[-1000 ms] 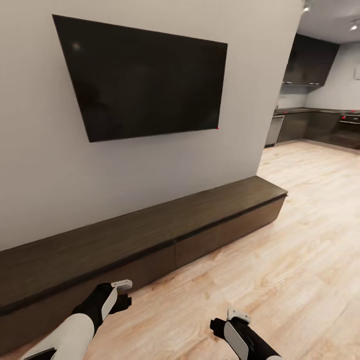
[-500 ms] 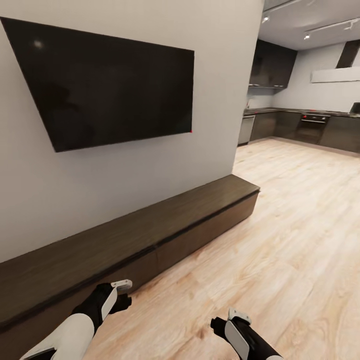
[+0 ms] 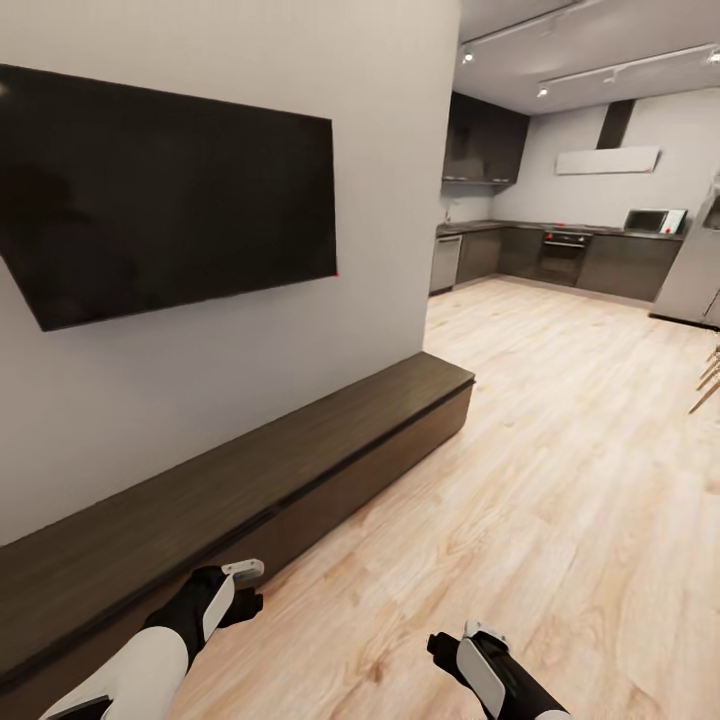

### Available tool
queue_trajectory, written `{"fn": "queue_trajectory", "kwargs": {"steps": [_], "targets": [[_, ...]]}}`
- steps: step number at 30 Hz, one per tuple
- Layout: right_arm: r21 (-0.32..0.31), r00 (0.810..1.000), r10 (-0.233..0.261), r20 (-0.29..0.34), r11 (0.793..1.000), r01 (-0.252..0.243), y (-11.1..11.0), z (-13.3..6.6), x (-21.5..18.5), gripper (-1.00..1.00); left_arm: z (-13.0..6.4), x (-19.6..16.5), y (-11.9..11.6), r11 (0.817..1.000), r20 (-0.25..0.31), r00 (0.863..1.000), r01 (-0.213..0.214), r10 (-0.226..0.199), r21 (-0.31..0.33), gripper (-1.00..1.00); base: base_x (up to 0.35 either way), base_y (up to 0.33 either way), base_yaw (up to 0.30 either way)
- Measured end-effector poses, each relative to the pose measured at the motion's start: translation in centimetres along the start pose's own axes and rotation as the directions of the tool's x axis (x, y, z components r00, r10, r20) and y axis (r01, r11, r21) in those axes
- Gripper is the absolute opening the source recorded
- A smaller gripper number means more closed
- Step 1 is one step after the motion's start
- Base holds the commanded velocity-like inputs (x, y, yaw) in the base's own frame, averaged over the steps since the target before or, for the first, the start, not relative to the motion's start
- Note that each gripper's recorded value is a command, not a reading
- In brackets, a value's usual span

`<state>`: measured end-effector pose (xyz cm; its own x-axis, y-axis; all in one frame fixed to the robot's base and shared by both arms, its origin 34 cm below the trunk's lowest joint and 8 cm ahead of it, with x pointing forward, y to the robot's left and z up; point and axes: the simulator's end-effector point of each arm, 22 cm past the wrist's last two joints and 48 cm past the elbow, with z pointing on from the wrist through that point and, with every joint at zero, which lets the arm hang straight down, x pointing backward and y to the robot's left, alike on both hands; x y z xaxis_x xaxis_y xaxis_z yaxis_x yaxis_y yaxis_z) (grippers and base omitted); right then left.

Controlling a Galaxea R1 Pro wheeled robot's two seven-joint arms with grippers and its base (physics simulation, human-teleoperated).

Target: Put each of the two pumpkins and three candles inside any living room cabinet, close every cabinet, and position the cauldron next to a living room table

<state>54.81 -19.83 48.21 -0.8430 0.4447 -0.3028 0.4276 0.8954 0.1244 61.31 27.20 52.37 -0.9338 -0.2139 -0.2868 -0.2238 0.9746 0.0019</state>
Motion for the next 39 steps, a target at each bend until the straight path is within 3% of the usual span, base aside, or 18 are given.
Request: {"fn": "queue_trajectory", "kwargs": {"steps": [32,39], "targets": [[-0.014,0.999,0.035,0.034,0.999,-0.034,1.0,-6.4,-3.7,1.0,-6.9,-3.4,-0.2,1.0,0.04,0.999,0.004,-0.004,0.003,1.0,0.0,0.0,-0.206],[-0.014,0.999,0.035,0.037,0.999,-0.034,1.0,-6.6,-3.8,1.0,-7.3,-3.8,-0.3,1.0,0.049,0.999,0.004,-0.004,0.006,1.0,0.0,0.0,-0.186]]}}
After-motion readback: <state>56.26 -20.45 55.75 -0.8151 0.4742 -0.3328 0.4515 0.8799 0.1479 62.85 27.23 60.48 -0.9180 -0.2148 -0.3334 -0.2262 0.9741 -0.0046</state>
